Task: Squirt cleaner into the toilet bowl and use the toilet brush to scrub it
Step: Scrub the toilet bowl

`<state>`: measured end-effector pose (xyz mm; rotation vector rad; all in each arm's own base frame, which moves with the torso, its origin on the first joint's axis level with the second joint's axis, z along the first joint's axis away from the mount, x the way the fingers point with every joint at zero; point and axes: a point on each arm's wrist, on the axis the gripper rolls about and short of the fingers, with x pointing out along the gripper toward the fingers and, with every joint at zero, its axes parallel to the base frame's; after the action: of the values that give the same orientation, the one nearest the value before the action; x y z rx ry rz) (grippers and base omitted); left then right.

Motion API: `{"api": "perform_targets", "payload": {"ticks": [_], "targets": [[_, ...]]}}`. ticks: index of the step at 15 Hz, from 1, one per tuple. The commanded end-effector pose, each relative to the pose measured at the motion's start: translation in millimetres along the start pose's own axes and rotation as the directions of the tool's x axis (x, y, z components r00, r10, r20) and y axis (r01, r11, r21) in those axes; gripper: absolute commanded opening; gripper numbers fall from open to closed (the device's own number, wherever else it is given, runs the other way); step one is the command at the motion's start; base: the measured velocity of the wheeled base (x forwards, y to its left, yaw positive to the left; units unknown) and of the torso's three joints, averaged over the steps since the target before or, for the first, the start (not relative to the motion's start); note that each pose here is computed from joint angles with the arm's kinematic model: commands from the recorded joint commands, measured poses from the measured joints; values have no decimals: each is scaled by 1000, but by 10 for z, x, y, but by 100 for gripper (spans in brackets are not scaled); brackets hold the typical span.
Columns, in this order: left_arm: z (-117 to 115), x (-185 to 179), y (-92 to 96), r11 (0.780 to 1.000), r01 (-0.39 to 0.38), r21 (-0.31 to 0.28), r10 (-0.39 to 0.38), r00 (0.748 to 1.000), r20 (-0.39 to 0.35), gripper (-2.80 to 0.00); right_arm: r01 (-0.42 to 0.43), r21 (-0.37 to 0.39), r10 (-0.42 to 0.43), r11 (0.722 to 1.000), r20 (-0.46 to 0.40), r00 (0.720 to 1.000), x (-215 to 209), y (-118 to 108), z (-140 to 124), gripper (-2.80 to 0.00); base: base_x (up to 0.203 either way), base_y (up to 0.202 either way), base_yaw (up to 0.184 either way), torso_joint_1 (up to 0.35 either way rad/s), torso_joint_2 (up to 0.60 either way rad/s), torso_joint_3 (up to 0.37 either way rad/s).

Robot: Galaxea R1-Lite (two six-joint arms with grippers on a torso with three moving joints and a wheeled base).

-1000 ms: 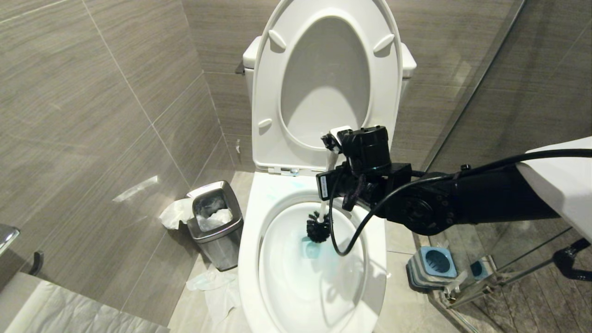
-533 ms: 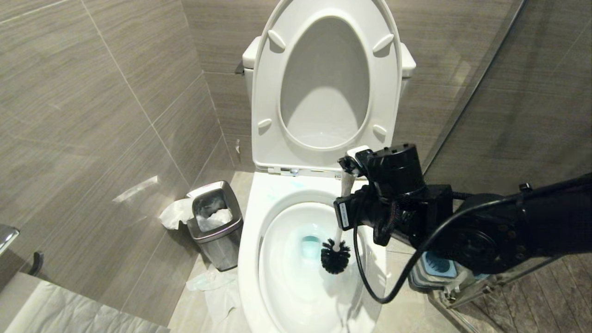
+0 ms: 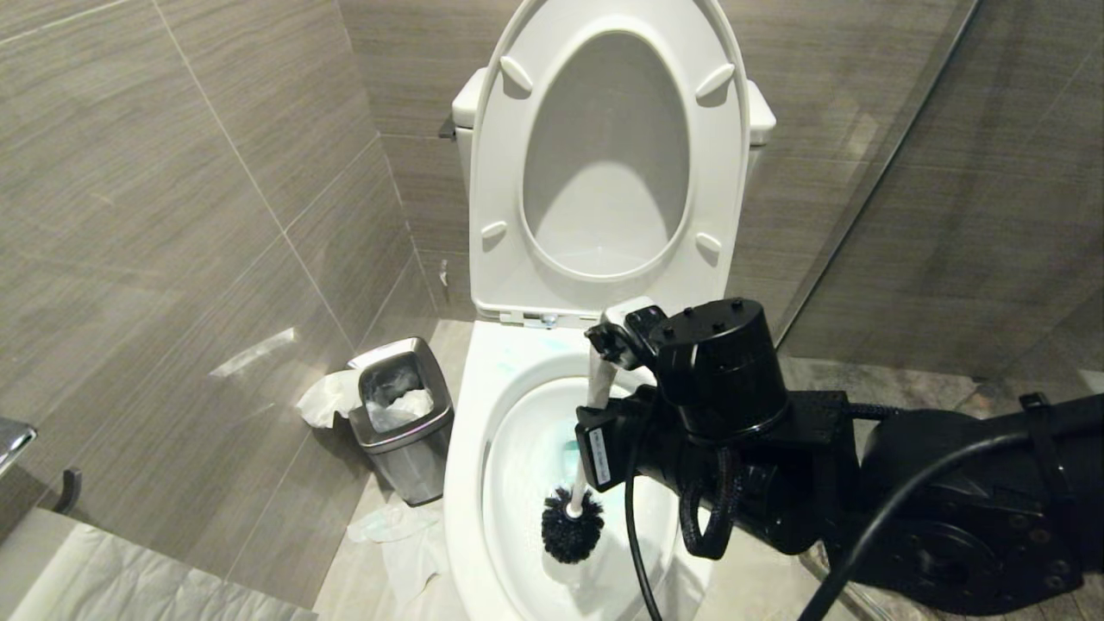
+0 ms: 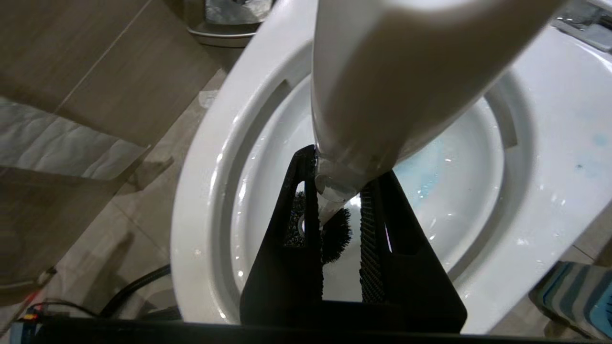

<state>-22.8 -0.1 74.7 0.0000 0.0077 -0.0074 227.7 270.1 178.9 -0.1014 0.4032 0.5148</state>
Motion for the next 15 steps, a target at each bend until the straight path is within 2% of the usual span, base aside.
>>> {"api": "perform_targets", "payload": {"ticks": [1,6,8,11,15], "targets": [[-4,1,0,1000,0,0,0,1000,-2,-280,-19,-9,19,1000,1,1000,54,108,-10,-280,0,0,0,0,0,0],[-4,1,0,1000,0,0,0,1000,-2,-280,-4,13,3,1000,42,999,477,216,119,-280,0,0,0,0,0,0],[-4,1,0,1000,0,0,0,1000,-2,-280,18,27,-20,999,62,998,696,184,175,-280,0,0,0,0,0,0],[-4,1,0,1000,0,0,0,1000,-2,-280,74,29,-77,997,101,992,959,-20,301,-280,0,0,0,0,0,0],[-4,1,0,1000,0,0,0,1000,-2,-280,147,40,-151,988,146,978,1059,-365,479,-280,0,0,0,0,0,0]]}}
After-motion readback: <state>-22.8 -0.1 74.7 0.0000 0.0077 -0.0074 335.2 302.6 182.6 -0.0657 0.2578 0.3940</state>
